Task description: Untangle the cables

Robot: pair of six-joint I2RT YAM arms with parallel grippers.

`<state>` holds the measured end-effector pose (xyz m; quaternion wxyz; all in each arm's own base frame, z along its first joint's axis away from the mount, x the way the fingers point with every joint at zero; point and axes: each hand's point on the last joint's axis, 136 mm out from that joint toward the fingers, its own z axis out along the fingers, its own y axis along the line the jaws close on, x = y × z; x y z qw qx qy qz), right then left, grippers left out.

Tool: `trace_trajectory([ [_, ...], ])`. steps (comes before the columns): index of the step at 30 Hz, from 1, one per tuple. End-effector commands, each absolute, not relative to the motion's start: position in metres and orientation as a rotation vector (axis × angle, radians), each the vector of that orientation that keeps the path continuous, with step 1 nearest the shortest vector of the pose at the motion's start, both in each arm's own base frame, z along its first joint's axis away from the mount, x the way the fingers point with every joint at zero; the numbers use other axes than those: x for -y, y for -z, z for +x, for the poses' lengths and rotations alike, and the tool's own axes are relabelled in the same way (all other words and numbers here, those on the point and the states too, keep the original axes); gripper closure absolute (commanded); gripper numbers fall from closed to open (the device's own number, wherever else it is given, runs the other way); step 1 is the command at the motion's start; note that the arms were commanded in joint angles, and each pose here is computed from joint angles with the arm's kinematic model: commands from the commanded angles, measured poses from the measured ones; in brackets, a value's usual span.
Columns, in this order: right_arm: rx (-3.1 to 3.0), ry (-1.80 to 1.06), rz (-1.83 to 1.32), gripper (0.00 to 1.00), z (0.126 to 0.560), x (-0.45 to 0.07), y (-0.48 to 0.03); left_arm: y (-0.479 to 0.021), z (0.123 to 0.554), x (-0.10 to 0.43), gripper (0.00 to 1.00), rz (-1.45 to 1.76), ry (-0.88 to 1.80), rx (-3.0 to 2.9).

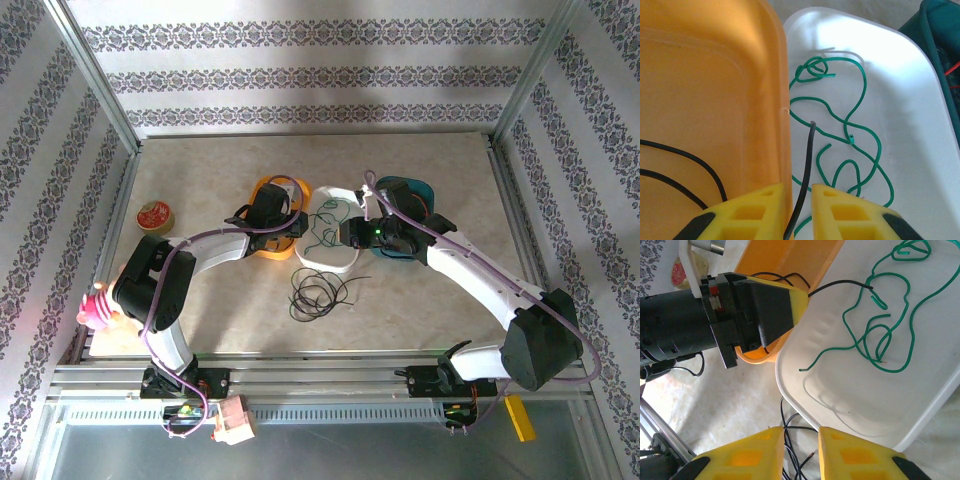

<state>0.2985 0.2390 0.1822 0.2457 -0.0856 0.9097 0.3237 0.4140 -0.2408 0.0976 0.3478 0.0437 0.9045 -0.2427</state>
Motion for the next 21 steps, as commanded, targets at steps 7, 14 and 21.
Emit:
trace_trajectory([
  [7,-2.491,-0.899,-0.223,0.75,0.297,-0.24,-0.18,-0.1,0.42,0.24,0.89,0.129,0.616,-2.323],
  [14,-2.493,-0.896,-0.218,0.75,0.297,-0.239,-0.179,-0.111,0.421,0.238,1.0,0.108,0.623,-2.286],
  [21,-2.496,-0.894,-0.218,0.75,0.297,-0.239,-0.178,-0.158,0.423,0.233,1.0,0.069,0.665,-2.119],
])
